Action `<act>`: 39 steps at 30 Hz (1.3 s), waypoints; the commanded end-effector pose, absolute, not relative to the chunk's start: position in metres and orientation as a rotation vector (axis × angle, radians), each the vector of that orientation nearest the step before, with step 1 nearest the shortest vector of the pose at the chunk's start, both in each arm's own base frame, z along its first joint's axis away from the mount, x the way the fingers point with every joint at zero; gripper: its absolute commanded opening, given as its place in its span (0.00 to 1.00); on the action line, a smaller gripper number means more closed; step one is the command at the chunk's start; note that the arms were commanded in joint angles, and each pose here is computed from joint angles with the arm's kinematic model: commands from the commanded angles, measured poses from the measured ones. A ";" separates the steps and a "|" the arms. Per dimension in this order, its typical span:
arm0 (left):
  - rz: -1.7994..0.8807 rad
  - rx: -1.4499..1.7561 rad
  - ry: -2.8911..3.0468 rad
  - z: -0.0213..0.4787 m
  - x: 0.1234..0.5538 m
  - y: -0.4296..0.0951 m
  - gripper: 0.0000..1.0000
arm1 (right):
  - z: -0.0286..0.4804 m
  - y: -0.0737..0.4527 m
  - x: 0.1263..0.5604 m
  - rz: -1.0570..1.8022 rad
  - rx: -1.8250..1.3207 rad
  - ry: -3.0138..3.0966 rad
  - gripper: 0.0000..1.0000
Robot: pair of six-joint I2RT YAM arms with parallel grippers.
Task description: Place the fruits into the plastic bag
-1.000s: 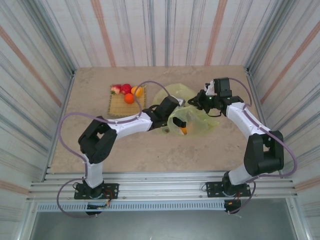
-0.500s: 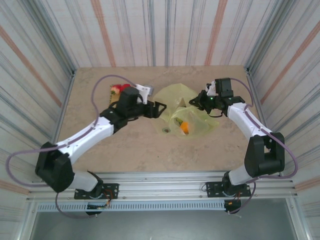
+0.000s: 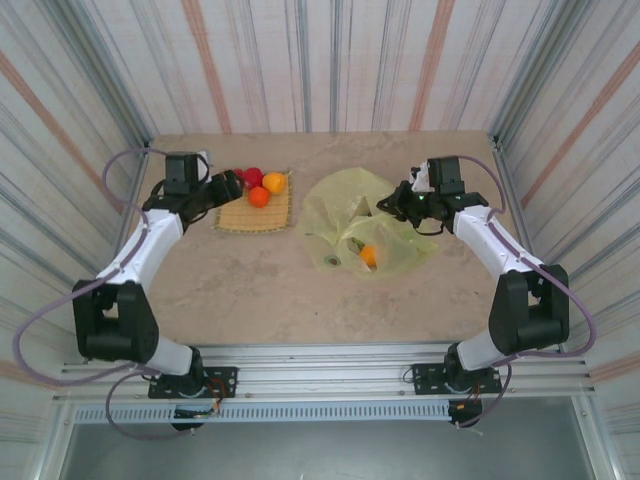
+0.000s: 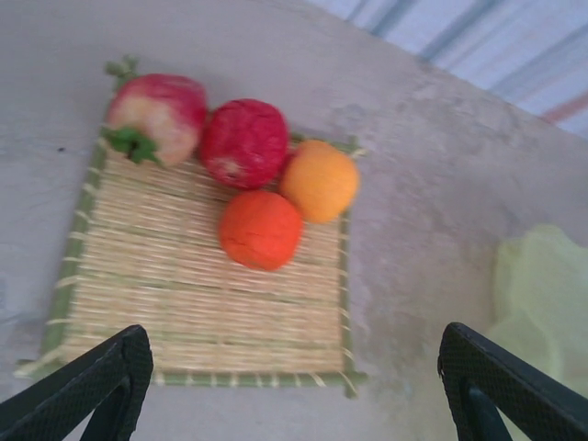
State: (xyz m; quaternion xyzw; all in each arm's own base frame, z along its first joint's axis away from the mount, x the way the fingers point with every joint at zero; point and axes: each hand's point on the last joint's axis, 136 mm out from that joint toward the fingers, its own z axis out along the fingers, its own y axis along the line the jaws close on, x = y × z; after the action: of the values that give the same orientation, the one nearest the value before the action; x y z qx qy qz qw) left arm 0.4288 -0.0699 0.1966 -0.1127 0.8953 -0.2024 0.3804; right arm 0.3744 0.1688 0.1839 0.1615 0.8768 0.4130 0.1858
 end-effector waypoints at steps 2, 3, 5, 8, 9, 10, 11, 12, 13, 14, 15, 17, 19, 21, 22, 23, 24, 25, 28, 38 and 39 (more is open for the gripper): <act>-0.461 -0.418 2.312 0.184 0.459 -0.042 0.85 | 0.187 0.172 0.377 1.153 0.406 2.478 0.00; -0.442 -0.426 2.322 0.179 0.465 -0.038 0.85 | 0.186 0.173 0.377 1.154 0.405 2.481 0.00; -0.386 -0.438 2.352 0.167 0.476 -0.031 0.85 | 0.186 0.173 0.377 1.156 0.402 2.483 0.00; -0.318 -0.440 2.391 0.153 0.495 -0.023 0.85 | 0.184 0.174 0.379 1.158 0.399 2.488 0.00; -0.307 -0.435 2.403 0.149 0.501 -0.022 0.85 | 0.184 0.174 0.379 1.160 0.396 2.489 0.00; -0.296 -0.437 2.412 0.144 0.508 -0.020 0.85 | 0.182 0.175 0.380 1.160 0.397 2.491 0.00; -0.290 -0.436 2.420 0.140 0.513 -0.019 0.85 | 0.181 0.174 0.380 1.159 0.400 2.493 0.00; -0.285 -0.429 2.427 0.136 0.519 -0.019 0.85 | 0.181 0.174 0.381 1.161 0.400 2.494 0.00; -0.280 -0.423 2.432 0.133 0.525 -0.019 0.84 | 0.179 0.175 0.380 1.164 0.400 2.498 0.00; -0.276 -0.421 2.441 0.129 0.529 -0.018 0.84 | 0.179 0.174 0.380 1.165 0.402 2.499 0.00; -0.277 -0.416 2.451 0.125 0.534 -0.018 0.83 | 0.178 0.175 0.380 1.166 0.402 2.500 0.00; -0.278 -0.405 2.465 0.119 0.543 -0.018 0.82 | 0.176 0.174 0.379 1.164 0.407 2.503 0.00; -0.291 -0.386 2.469 0.119 0.551 -0.020 0.81 | 0.176 0.173 0.379 1.165 0.412 2.504 0.00; -0.302 -0.379 2.507 0.102 0.557 -0.023 0.79 | 0.176 0.172 0.379 1.164 0.412 2.503 0.00; -0.309 -0.379 2.518 0.097 0.559 -0.024 0.79 | 0.176 0.172 0.380 1.165 0.414 2.503 0.00; -0.314 -0.375 2.527 0.094 0.561 -0.025 0.78 | 0.177 0.172 0.380 1.165 0.414 2.498 0.00; -0.311 -0.376 2.534 0.092 0.563 -0.024 0.77 | 0.177 0.172 0.380 1.164 0.413 2.499 0.00; -0.305 -0.378 2.539 0.090 0.564 -0.024 0.76 | 0.176 0.172 0.380 1.165 0.416 2.500 0.00; -0.310 -0.372 2.541 0.084 0.568 -0.025 0.74 | 0.176 0.172 0.380 1.164 0.416 2.502 0.00; -0.326 -0.357 2.573 0.069 0.569 -0.028 0.70 | 0.173 0.173 0.378 1.162 0.421 2.510 0.00; -0.330 -0.355 2.575 0.068 0.569 -0.029 0.70 | 0.172 0.174 0.378 1.164 0.421 2.512 0.00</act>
State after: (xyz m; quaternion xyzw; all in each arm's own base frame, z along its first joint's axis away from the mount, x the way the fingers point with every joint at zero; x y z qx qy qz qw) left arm 0.5690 -0.0286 0.0700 -0.1384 0.9469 -0.1158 0.2661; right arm 0.3794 0.1700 0.1734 0.1567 0.8822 0.4068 0.1777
